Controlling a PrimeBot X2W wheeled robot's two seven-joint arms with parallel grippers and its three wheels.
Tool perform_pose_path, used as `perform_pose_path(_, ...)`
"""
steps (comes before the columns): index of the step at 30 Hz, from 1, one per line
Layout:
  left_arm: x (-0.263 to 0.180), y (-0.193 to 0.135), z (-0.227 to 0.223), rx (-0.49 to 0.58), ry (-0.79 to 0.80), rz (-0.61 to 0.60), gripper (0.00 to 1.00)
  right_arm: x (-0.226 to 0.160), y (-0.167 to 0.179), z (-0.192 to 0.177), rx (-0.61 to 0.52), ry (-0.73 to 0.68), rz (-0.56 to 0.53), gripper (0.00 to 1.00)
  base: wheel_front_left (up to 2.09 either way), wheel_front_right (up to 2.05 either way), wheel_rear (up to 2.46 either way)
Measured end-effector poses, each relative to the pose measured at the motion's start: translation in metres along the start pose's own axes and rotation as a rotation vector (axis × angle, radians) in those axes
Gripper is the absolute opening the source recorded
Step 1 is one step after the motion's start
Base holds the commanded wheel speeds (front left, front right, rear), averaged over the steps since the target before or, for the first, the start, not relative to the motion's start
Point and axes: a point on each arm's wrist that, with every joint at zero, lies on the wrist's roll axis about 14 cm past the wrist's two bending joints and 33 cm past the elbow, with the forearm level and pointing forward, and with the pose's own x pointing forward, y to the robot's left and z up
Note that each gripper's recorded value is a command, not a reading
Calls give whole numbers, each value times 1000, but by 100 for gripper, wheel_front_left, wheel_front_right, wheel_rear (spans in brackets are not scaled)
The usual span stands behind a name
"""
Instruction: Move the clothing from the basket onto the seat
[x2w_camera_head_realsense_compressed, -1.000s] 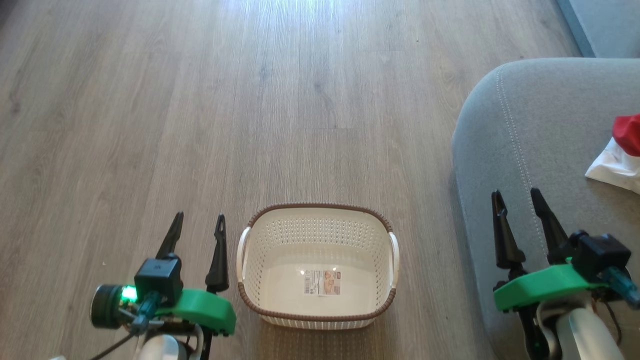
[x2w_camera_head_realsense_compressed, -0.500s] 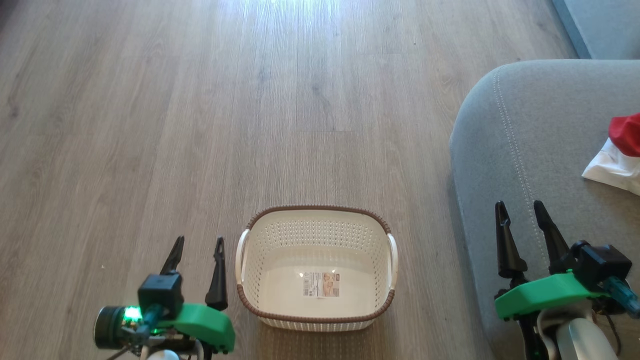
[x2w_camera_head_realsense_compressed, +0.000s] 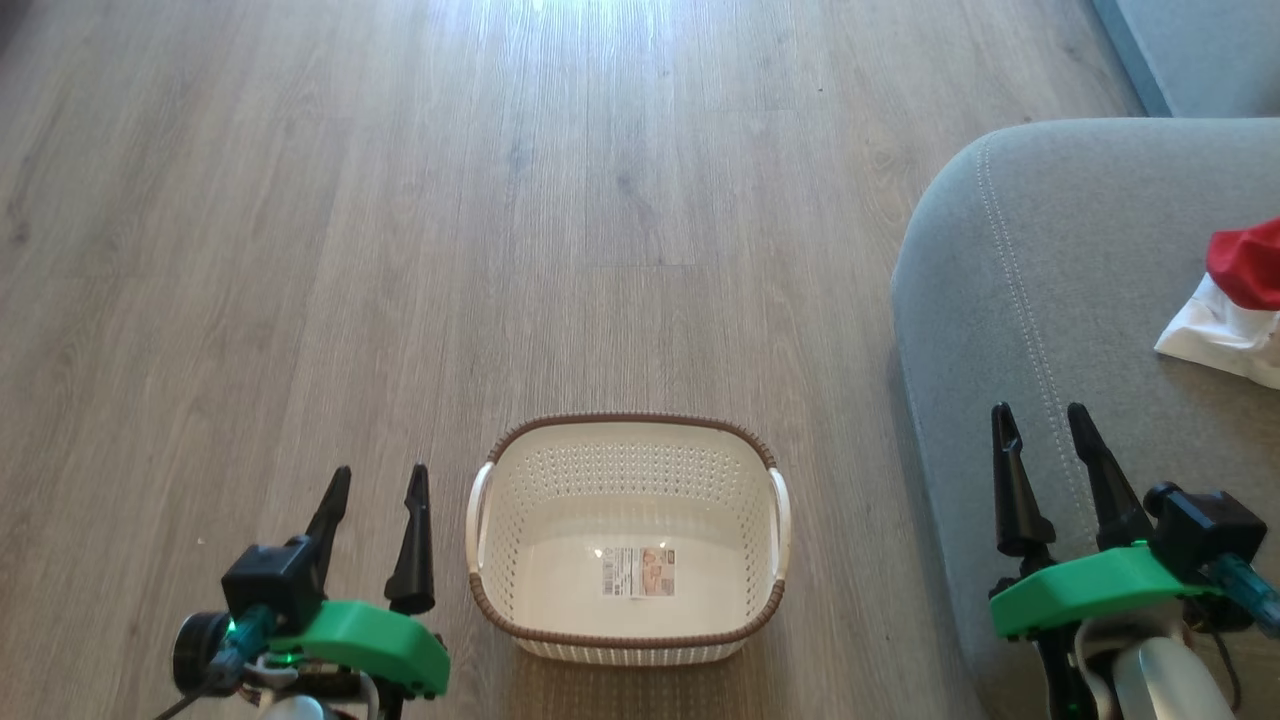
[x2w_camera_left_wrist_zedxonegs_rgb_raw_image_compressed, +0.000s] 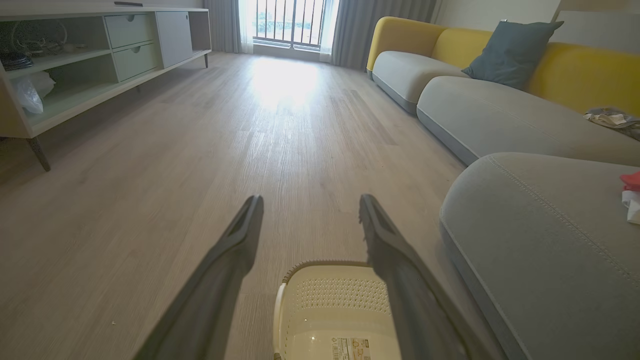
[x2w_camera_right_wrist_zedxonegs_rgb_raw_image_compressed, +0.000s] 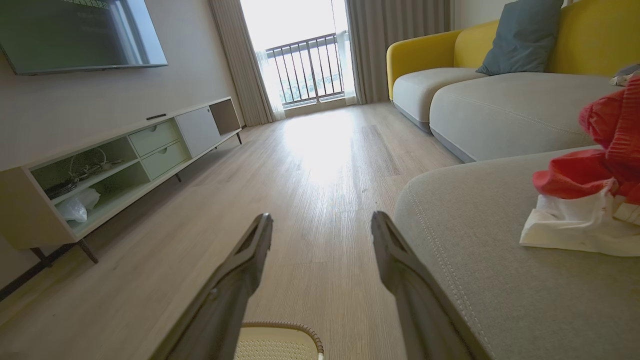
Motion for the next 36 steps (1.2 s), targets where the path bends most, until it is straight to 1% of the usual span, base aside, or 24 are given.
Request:
perform_pose_path(13, 1, -5, -3, -14, 9, -25, 100, -3, -3, 3, 10, -8, -14, 100, 0, 0, 0)
perform_pose_path(14, 0, -5, -5, -15, 15, -24, 0, -3, -4, 1, 10, -1, -15, 0, 0, 0, 0)
perform_pose_path(18, -13, 2, -34, -11, 108, -4, 0, -17, -11, -28, 15, 92, -42, 0, 0, 0, 0)
perform_pose_path(20, -20, 5, -44, -26, 147, 9, 0, -24, -15, -37, 32, 123, -57, 0, 0, 0, 0)
perform_pose_path(36, -19, 13, -49, -197, 187, 59, 0, -25, -23, -40, 191, 138, -113, 0, 0, 0, 0)
